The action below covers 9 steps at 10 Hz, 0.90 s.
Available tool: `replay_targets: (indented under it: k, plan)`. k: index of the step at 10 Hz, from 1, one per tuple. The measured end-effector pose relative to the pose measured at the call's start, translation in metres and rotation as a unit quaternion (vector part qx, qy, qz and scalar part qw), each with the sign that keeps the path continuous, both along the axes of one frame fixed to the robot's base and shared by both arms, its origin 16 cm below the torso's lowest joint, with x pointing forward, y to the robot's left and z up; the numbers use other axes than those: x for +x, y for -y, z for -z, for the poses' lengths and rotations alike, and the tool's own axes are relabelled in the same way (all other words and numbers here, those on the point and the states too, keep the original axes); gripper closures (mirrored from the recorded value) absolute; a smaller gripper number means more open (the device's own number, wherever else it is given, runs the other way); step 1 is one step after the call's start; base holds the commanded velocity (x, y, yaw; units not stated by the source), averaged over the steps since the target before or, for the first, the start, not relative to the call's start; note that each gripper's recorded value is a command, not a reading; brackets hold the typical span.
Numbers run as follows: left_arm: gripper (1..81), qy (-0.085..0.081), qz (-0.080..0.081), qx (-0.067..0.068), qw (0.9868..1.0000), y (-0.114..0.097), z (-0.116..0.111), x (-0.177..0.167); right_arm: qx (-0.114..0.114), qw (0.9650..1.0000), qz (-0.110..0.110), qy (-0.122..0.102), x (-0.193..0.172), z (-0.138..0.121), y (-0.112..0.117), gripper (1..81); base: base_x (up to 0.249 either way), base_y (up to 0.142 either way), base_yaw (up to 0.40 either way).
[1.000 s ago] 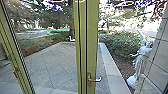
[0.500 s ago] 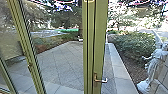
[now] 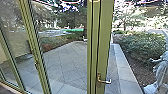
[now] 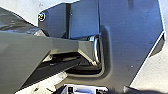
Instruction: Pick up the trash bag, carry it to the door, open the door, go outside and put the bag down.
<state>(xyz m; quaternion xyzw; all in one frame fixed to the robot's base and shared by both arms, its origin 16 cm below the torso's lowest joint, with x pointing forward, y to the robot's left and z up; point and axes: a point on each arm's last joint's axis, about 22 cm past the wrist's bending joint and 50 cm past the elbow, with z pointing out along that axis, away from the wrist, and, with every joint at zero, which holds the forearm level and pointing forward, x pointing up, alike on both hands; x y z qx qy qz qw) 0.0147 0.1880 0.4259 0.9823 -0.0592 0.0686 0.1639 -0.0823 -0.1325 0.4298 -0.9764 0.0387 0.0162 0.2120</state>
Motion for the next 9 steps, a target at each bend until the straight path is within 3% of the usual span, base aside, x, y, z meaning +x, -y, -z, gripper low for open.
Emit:
replay_targets:
  k: [8,9]
  plan:
    - [81.1,0.001,-0.001,0.0,1.0,-0.0011,-0.0002,0.0031,-0.001,1.0,0.0,-0.001,-0.0006,0.0001,0.0009,1.0,0.011,0.0,0.0]
    - [81.1,-0.006,0.002,-0.002,1.0,-0.0028,-0.0008,0.0,-0.001,1.0,0.0,-0.001,-0.0007,0.0002,0.0029,1.0,0.0,0.0,0.0]
